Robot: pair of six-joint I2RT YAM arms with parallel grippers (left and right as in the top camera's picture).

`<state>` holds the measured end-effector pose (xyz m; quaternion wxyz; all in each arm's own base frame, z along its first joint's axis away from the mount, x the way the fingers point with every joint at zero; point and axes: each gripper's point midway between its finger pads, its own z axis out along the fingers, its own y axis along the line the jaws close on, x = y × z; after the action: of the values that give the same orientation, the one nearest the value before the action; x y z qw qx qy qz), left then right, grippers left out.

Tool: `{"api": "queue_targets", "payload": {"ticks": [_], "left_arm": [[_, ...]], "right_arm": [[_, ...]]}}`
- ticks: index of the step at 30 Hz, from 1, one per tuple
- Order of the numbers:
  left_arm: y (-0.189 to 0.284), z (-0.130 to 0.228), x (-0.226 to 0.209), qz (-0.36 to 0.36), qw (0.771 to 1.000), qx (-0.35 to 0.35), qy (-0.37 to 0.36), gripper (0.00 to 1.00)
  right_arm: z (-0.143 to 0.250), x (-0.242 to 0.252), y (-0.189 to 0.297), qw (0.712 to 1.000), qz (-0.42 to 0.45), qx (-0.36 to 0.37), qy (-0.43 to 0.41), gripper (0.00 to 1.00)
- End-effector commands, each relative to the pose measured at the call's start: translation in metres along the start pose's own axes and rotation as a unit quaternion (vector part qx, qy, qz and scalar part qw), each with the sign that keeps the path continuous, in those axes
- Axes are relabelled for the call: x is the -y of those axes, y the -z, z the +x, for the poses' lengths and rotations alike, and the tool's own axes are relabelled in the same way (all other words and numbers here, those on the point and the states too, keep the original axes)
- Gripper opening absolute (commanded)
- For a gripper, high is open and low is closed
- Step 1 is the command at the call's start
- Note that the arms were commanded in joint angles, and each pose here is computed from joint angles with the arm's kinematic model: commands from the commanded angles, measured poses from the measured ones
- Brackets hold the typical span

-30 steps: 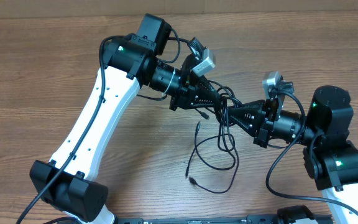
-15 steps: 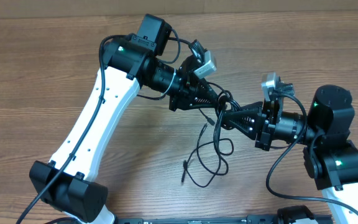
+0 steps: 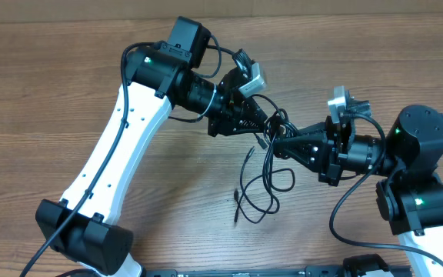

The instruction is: Untangle cables

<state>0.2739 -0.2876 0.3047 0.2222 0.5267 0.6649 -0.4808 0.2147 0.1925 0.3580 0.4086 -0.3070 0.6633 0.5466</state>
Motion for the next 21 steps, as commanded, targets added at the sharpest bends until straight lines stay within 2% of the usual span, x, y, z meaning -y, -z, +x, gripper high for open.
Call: {"api": "queue_targets", "payload": {"ticks": [1,3,5,7,10,13,21], "left_arm": [[0.015,-0.012,0.010,-0.001,1.000,0.022,-0.010,0.27],[0.023,-0.011,0.004,-0.011,0.999,0.028,0.030,0.33],[0.036,-0.012,-0.004,-0.018,0.995,0.044,0.093,0.50],[0.050,-0.015,-0.007,-0.010,0.987,0.070,0.145,0.58],[0.076,-0.022,-0.005,0.017,0.977,0.123,0.173,0.59],[0.089,-0.023,-0.006,0.021,0.973,0.143,0.181,0.58],[0.075,-0.019,0.011,0.038,0.984,0.127,0.122,0.59]], "right_arm": [[-0.006,-0.007,0.001,1.000,-0.013,0.001,0.004,0.13],[-0.006,-0.003,0.000,1.000,-0.005,0.002,0.000,0.13],[-0.006,0.001,-0.001,1.000,-0.003,0.001,-0.003,0.13],[-0.006,0.003,-0.002,1.000,-0.003,0.000,-0.006,0.13],[-0.005,0.007,-0.003,1.000,-0.003,-0.001,-0.010,0.12],[-0.005,0.009,-0.004,1.000,-0.003,-0.001,-0.010,0.10],[-0.021,0.003,-0.003,1.000,-0.011,0.019,-0.011,0.06]]}}
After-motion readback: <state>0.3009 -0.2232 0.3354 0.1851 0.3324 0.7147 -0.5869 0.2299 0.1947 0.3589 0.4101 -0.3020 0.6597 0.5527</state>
